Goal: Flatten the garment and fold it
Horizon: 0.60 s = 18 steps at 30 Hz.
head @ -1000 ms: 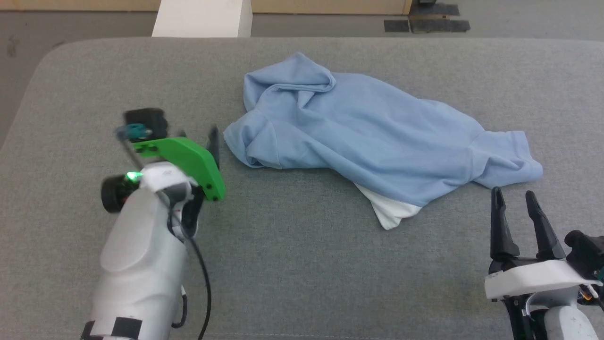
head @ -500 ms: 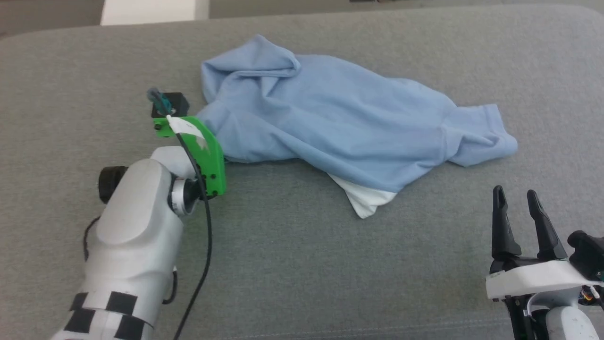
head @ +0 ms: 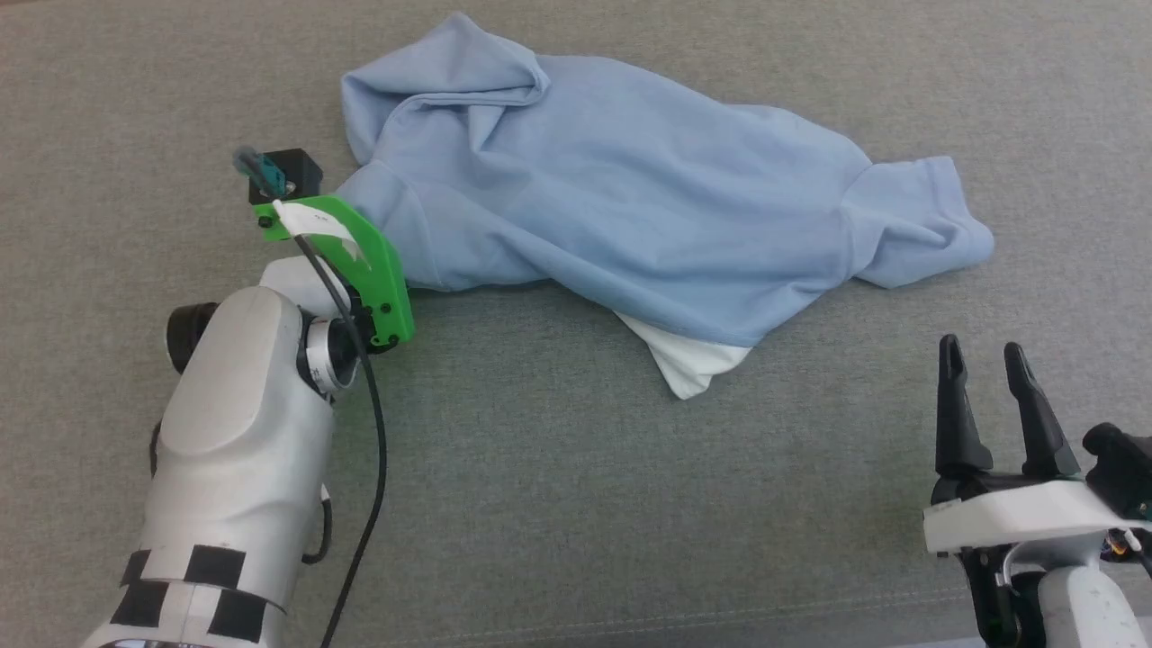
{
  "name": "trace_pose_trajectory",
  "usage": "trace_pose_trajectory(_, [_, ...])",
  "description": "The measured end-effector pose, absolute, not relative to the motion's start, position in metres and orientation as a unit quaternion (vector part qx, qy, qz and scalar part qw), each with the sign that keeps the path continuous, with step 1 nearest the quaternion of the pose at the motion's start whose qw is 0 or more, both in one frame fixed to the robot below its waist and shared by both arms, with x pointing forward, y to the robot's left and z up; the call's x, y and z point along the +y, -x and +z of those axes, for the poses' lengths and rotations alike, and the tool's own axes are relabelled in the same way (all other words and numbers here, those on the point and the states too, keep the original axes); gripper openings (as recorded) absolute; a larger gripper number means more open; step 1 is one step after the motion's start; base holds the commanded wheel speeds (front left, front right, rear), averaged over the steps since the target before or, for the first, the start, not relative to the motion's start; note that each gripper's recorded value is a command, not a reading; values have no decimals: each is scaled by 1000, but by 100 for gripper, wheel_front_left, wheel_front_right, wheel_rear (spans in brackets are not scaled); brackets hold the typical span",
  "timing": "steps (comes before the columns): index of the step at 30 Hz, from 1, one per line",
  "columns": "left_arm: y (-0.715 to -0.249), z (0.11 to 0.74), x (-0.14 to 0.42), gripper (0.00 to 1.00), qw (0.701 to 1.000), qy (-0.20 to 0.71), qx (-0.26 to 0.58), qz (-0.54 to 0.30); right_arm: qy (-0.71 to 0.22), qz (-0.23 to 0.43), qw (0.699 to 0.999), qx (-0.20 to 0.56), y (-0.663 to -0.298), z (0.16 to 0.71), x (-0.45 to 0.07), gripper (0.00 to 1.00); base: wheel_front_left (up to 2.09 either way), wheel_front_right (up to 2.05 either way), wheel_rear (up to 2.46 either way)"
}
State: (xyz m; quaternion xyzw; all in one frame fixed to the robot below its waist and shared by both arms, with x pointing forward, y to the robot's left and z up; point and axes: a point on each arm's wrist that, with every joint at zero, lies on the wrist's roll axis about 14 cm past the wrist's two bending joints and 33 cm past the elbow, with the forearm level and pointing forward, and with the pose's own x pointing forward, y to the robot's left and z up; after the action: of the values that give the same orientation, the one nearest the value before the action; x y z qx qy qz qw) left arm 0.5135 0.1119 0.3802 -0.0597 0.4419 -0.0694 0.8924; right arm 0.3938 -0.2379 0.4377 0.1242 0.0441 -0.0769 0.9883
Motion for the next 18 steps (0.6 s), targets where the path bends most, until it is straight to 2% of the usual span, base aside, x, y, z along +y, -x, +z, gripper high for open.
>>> trace_pose_trajectory(11, [-496, 404, 122, 0, 883, 106, 446, -101, -128, -54, 990, 33, -403, 445, -223, 100, 0, 0, 0])
trace_pose_trajectory(18, [-488, 458, 209, 0, 893, 71, 443, -35, -135, -23, 990, 18, -409, 457, -203, 100, 0, 0, 0])
